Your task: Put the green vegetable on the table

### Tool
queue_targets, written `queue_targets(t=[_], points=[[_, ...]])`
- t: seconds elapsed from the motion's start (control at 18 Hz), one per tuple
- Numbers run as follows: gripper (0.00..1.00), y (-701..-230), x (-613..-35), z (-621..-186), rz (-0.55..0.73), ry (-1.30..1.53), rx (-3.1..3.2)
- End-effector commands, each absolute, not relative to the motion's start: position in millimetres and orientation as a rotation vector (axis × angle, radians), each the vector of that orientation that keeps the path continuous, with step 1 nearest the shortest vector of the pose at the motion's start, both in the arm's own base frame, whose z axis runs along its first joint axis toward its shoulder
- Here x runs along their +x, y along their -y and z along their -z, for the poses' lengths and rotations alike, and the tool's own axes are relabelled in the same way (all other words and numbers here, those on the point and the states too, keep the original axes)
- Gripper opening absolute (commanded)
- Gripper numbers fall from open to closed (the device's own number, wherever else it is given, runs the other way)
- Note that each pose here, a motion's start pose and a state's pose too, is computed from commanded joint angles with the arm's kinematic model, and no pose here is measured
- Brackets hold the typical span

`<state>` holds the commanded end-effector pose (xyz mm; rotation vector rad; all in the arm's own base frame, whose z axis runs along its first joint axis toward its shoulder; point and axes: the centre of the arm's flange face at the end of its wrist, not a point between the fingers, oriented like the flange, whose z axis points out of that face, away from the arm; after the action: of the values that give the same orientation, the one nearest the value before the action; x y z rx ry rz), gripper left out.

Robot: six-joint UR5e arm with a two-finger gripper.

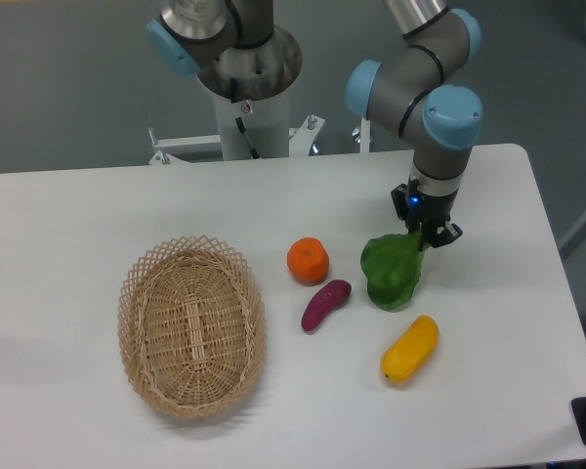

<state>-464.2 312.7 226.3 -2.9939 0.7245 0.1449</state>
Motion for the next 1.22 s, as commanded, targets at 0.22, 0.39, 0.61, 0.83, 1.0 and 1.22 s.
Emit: queue_targets(t=[0.22,0.39,0.61,0.83,1.0,1.22], points=[[1.0,-314.2,-471.3,-236.9,-0.223,-0.727,-2.985],[1.0,-314.0,-487.9,-268.6,-0.324,-0.702,-2.972],[1.0,-317.6,-510.9,-321.8,-0.487,-0.688,-2.939],[1.0,-327.3,-526.3,-371.9,-0.595,-0.581,-2.866],[1.0,-333.0,-537.9,-408.2,-0.669,-0.426,-2.843],[1.0,-334.4,-547.6,-440.0,-0.686,-0.42,-2.837]])
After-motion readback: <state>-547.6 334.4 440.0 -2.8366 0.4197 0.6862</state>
